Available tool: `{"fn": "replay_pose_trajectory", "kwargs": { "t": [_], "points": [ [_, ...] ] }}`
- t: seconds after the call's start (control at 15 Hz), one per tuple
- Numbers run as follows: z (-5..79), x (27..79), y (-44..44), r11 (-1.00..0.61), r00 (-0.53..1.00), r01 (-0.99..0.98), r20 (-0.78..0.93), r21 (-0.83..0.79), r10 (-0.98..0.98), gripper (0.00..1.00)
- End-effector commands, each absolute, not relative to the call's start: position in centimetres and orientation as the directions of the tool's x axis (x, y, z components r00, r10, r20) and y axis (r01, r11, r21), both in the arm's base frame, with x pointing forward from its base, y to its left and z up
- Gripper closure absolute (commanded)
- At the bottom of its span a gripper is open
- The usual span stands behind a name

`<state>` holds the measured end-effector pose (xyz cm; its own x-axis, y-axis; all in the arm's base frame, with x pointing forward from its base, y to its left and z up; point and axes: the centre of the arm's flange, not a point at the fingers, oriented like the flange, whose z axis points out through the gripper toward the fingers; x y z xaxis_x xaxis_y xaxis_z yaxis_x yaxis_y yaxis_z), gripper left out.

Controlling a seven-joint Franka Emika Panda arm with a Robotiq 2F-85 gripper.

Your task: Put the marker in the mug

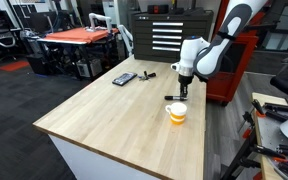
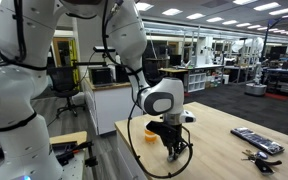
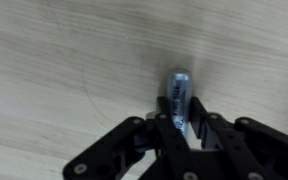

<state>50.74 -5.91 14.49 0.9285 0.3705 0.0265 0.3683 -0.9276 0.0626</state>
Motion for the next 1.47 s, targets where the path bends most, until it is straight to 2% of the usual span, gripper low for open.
{"fn": "replay_pose_trajectory", "kwargs": {
  "t": [0.0, 0.07, 0.67, 1.4],
  "points": [
    [16.7, 51.9, -6.4, -0.930, 0.932, 0.360, 0.023, 0.071, 0.362, 0.96],
    [17.1, 52.2, -6.3, -0.930, 0.931, 0.362, 0.019, 0.068, 0.364, 0.94],
    [23.4, 53.8, -6.0, -0.876, 0.877, 0.477, -0.090, 0.066, 0.471, 0.94],
    [29.8, 53.7, -3.4, -0.706, 0.693, 0.708, -0.199, 0.006, 0.693, 0.94]
  ]
}}
